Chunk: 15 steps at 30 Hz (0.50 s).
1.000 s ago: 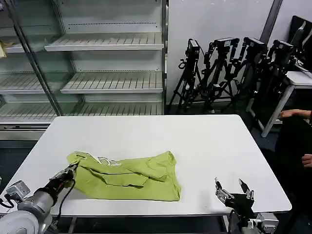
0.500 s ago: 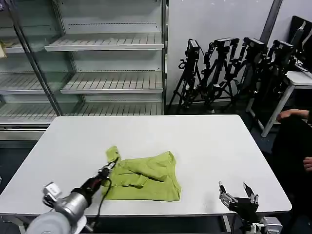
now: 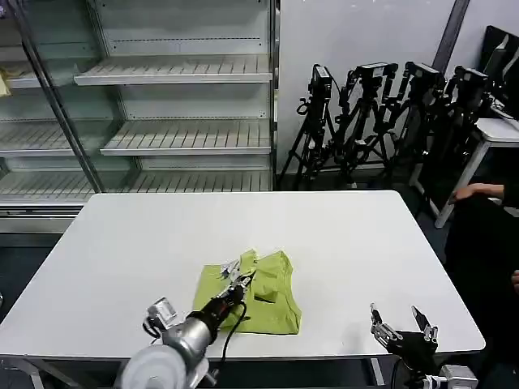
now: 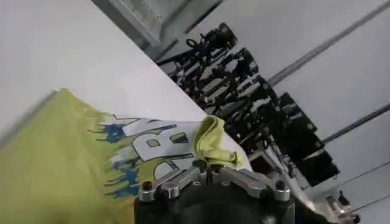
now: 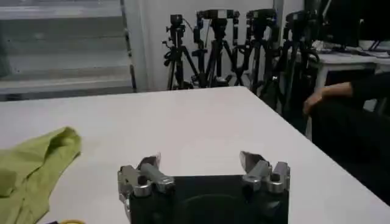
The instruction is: Fold and organize the clothes.
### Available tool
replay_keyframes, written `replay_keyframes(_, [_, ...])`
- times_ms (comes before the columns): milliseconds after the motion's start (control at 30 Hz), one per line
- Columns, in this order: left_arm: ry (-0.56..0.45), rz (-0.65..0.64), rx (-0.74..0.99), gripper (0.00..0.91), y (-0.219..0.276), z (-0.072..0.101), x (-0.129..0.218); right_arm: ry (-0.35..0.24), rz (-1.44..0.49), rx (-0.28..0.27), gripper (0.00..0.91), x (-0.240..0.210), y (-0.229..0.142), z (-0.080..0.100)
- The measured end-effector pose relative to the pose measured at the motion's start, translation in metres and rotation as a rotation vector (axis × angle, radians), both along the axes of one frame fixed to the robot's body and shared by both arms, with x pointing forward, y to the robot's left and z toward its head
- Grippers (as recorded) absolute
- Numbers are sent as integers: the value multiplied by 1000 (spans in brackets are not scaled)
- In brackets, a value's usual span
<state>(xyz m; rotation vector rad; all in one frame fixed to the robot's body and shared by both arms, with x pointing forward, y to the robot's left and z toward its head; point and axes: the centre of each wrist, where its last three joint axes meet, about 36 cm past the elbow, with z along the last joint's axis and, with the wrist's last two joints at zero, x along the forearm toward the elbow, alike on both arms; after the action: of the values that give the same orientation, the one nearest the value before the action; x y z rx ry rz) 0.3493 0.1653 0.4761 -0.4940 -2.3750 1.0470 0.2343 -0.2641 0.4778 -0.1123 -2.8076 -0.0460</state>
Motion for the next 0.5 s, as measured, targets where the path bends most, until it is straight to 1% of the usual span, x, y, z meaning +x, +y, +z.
replay_keyframes(300, [-21,10,32,907,-18,-1,11,-3,0,2,907,0,4,0])
replay_keyframes(500, [-21,21,38,907,-19,-1,12,-8,6,8,907,1,7,0])
